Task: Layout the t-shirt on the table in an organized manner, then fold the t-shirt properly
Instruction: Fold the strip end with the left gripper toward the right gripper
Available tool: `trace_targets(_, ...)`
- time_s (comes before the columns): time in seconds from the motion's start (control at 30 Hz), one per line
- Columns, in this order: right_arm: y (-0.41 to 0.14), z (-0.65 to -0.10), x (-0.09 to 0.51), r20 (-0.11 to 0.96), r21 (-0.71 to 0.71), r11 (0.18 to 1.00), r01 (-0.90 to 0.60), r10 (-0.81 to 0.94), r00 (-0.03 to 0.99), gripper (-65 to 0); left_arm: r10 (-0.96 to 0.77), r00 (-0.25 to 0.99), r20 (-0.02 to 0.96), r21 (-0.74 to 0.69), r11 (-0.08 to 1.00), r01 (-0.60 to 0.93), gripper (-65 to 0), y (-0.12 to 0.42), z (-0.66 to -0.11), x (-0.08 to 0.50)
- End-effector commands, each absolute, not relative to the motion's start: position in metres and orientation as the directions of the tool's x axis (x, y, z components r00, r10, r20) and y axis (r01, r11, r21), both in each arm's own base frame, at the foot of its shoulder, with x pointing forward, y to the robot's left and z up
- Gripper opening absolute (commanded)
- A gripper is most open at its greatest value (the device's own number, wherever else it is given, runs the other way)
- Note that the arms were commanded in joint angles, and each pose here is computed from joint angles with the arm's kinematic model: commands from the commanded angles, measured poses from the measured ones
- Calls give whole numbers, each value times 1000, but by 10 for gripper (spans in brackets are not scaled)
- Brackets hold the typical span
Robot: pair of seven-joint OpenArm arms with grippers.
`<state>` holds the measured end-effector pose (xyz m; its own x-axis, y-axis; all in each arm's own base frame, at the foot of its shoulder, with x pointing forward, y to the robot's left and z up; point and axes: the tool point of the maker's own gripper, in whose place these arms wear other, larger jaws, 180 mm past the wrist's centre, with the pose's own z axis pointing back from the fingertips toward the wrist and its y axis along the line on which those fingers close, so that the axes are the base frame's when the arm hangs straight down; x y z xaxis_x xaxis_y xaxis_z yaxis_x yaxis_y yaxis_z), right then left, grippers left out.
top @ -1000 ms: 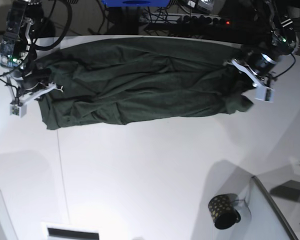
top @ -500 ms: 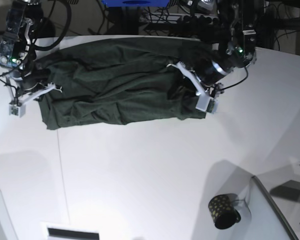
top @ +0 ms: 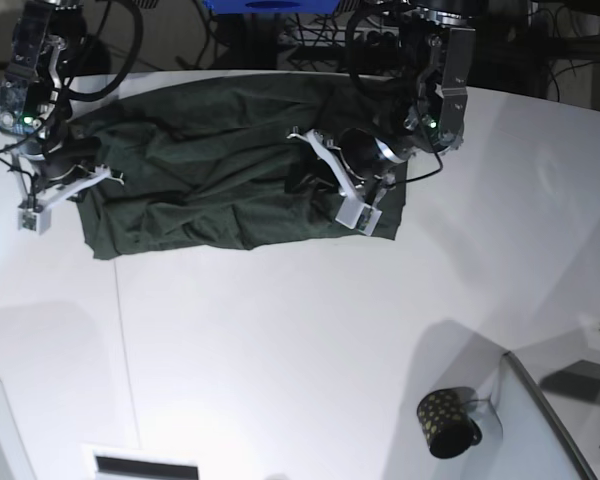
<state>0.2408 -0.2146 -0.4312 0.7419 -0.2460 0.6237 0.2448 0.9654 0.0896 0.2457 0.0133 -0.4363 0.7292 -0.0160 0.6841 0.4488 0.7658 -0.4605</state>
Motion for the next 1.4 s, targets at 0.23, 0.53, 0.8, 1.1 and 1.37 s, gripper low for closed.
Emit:
trace_targets(0.23, -219, -419, 251, 662, 87, 968, 236, -233, 712, -641, 28, 696, 717, -467, 761, 450, -650, 8, -422, 266)
trace_targets(0.53, -219, -419, 251, 663, 87, 968, 236, -233, 711, -641, 28, 705, 708, -460, 776, 431, -643, 4, -423, 271)
trace_targets(0.8, -219, -418, 251, 665, 87, 968, 236, -232, 710, -641, -68, 691, 720, -464, 694, 551, -362, -44, -416, 260)
trace_targets(1.1, -215, -405, 254, 691, 80, 974, 211, -206, 693, -641, -61, 657, 751, -455, 674, 582, -202, -51, -399, 258)
trace_targets(1.37, -132, -386, 250, 734, 89, 960, -266, 117, 669, -641, -4, 612, 790, -243, 916, 320, -433, 132, -387, 266)
